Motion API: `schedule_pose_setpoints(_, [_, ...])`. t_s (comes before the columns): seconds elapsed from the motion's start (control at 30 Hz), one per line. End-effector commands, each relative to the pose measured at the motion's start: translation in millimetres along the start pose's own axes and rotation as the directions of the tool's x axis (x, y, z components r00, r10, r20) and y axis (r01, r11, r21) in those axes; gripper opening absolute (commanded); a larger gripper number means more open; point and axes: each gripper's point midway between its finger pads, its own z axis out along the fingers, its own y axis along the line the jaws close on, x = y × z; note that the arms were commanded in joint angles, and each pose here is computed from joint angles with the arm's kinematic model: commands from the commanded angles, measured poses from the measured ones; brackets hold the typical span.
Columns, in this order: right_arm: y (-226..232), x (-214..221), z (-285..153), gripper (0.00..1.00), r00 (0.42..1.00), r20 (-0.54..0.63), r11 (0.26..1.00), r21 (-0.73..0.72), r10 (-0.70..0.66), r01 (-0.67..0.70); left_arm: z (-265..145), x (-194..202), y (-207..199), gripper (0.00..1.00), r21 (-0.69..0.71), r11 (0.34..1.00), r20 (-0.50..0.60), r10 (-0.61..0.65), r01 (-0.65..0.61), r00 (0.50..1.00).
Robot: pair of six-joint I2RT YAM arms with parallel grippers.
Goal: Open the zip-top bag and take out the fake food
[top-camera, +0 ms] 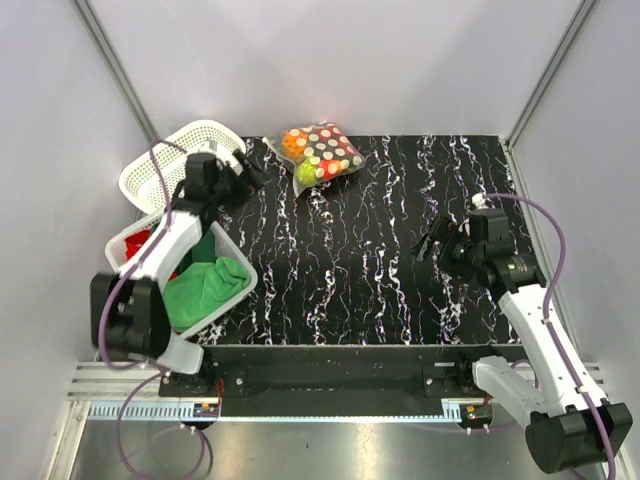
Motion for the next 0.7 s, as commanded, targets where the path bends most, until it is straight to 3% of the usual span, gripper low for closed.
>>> schedule_pose_setpoints(0.0, [5, -16, -16, 1.00, 0.998, 0.043, 0.999, 0.019, -0.045, 0.044, 42, -36, -41, 0.97, 0.125, 0.992, 0.032, -0.017, 0.013, 0.999])
schedule_pose_setpoints(0.17, [4, -28, -20, 1.00, 0.993, 0.077, 0.995, 0.041, -0.092, 0.089, 118, -56, -45, 0.93, 0.146, 0.986, 0.010, -0.081, 0.079, 0.997])
schedule_pose_setpoints(0.27, [4, -31, -20, 1.00, 0.987, 0.067, 0.988, 0.051, -0.148, 0.144, 152, -45, -30, 0.90, 0.130, 0.982, -0.030, -0.133, 0.136, 0.991])
schedule_pose_setpoints(0.53, [-7, -40, -16, 1.00, 0.981, 0.065, 0.976, 0.129, -0.183, 0.174, 203, -17, -22, 0.83, 0.166, 0.976, -0.066, -0.132, 0.141, 0.989])
schedule_pose_setpoints(0.67, [-6, -36, -10, 1.00, 0.984, 0.026, 0.978, 0.117, -0.174, 0.170, 228, 26, -42, 0.63, 0.228, 0.963, -0.149, -0.109, 0.141, 0.983])
